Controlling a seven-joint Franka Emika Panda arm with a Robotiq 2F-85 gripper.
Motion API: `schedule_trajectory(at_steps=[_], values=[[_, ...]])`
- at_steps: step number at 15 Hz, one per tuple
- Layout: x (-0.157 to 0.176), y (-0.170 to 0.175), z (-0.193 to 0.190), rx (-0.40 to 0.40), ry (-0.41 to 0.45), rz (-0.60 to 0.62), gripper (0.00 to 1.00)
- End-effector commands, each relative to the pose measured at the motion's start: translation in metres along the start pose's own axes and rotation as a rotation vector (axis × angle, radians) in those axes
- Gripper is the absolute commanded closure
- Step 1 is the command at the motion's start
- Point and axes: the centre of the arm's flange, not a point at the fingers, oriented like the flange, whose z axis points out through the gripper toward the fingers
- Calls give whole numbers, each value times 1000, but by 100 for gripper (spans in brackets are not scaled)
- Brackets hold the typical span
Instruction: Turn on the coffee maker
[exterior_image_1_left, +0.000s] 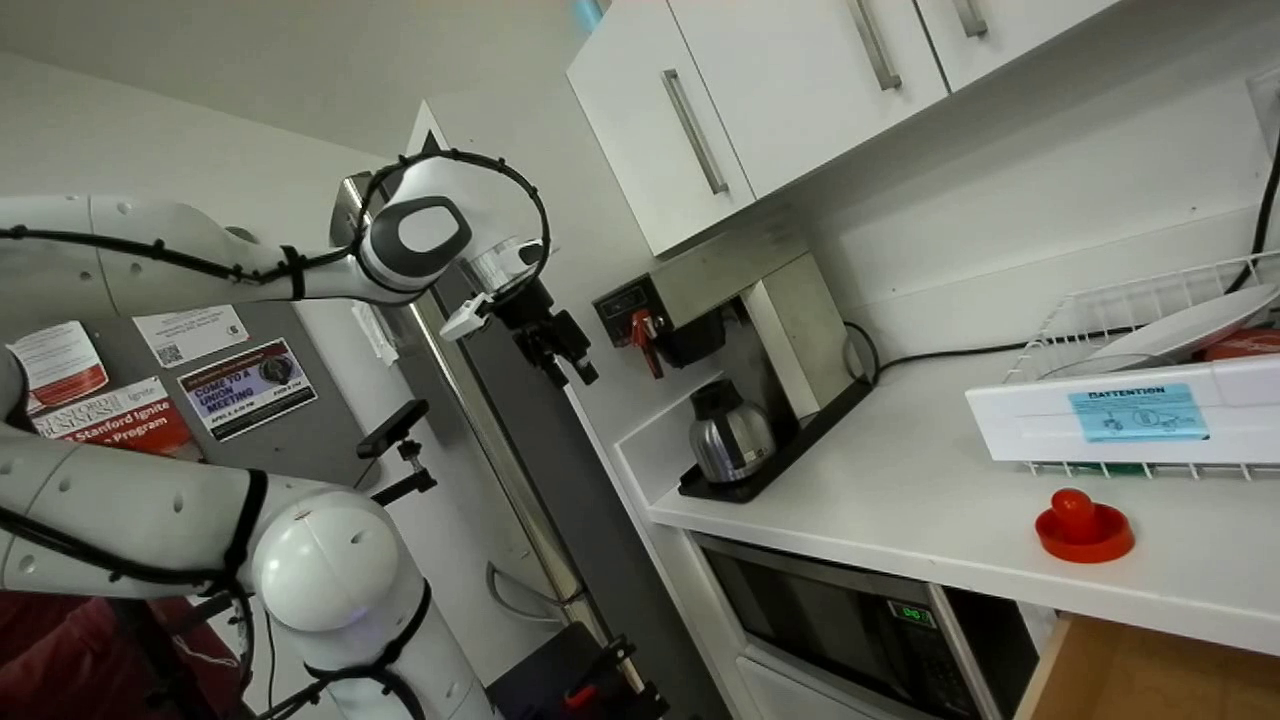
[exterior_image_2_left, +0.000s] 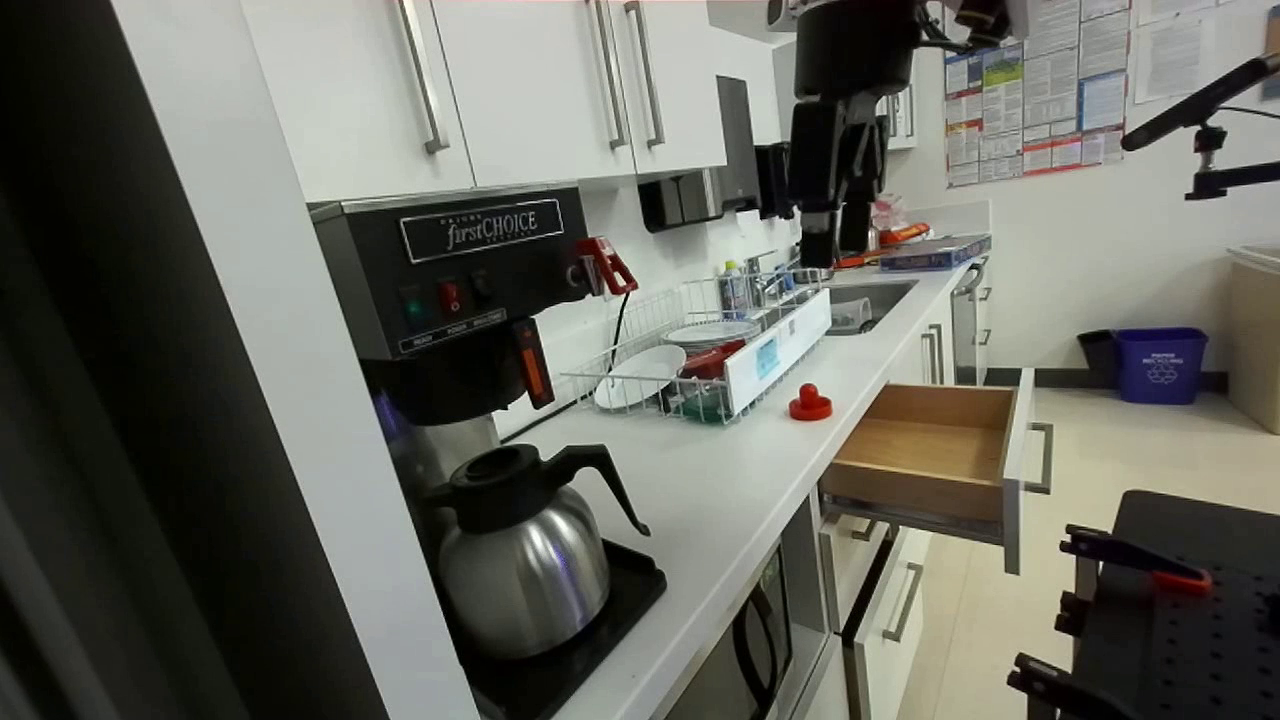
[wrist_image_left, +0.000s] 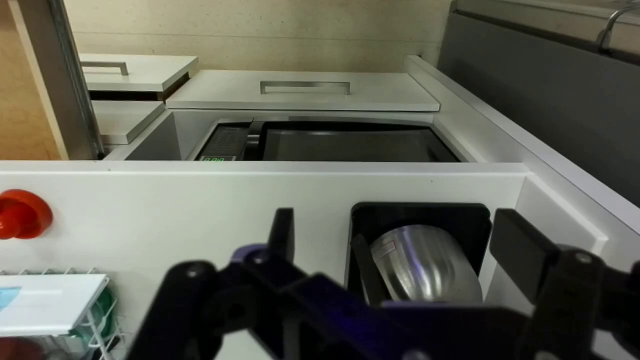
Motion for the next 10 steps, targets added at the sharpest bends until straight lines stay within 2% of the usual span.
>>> schedule_trajectory(at_steps=[1, 5, 10], values=[[0, 0, 0, 0, 0, 0, 0], [-4, -25, 1, 32, 11, -3, 0], [-5, -89, 9, 66, -6, 7, 0]])
